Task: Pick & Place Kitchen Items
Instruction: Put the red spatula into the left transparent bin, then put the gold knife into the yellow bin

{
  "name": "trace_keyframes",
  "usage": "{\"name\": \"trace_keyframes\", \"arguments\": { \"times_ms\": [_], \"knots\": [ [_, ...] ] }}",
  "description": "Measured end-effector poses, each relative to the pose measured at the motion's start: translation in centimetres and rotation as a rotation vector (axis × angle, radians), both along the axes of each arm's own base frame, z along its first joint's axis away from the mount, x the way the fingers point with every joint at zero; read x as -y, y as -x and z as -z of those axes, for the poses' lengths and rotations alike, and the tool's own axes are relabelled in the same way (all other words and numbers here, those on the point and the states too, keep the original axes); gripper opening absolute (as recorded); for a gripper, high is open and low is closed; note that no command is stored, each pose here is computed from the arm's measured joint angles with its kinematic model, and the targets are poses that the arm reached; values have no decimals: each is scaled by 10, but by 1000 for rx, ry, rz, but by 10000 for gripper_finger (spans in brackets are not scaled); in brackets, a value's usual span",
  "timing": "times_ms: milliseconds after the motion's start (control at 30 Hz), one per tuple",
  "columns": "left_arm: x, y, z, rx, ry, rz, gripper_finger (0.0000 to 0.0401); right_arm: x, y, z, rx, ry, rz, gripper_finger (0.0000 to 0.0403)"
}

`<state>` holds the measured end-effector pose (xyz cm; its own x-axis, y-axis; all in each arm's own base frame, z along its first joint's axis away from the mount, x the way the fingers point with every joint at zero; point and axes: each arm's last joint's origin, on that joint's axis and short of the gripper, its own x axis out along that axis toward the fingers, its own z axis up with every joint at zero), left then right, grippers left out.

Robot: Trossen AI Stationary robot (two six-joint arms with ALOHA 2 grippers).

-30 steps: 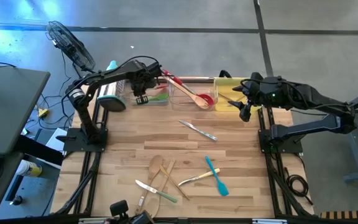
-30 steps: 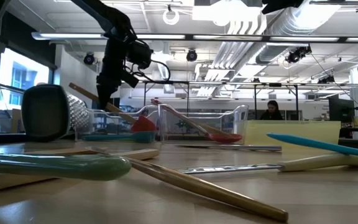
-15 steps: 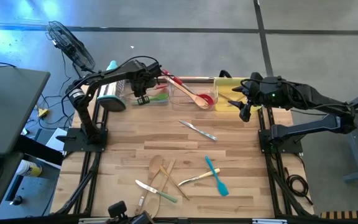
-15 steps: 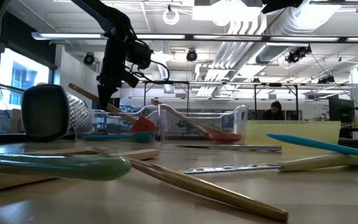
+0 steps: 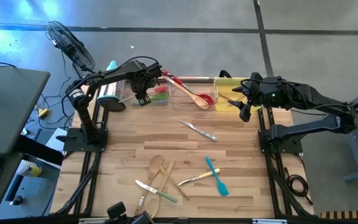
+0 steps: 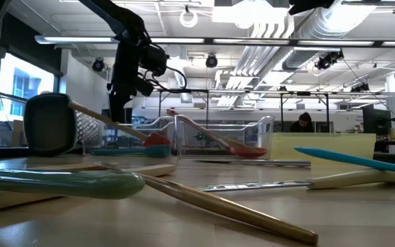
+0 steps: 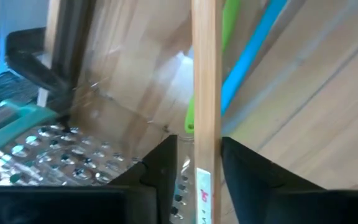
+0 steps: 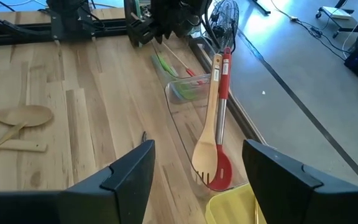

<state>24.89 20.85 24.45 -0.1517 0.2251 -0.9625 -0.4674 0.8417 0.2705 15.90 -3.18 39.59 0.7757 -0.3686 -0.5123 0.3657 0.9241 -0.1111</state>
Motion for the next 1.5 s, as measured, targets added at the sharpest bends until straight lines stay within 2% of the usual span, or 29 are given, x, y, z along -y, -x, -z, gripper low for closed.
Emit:
{"name": "trace_keyframes", "arguments": {
  "times_ms": [233, 500, 700, 867, 1000, 1167, 1400, 1500],
  "knots": [
    [-1, 1, 0, -15, -29, -25, 161, 0, 0, 0, 0, -7, -11, 234],
    [9, -6, -10, 7, -40, 5, 173, 0, 0, 0, 1, -8, -14, 234],
    [14, -19, -32, 51, -117, 49, 173, 0, 0, 0, 1, -8, -14, 234],
    [23, -30, -62, 102, -152, 92, 173, -1, 0, 0, 3, -14, -18, 234],
    [41, -36, -88, 172, -73, 152, 173, -1, 0, 0, 4, -17, -17, 234],
    [70, -42, -115, 279, 90, 226, 173, -1, -1, 0, 8, -34, -36, 234],
    [123, -53, -131, 413, 438, 125, 173, -2, -1, 0, 9, -42, -49, 234],
    [152, -60, -131, 411, 517, 155, 173, -2, -2, 0, 12, -48, -60, 234]
  ]
}}
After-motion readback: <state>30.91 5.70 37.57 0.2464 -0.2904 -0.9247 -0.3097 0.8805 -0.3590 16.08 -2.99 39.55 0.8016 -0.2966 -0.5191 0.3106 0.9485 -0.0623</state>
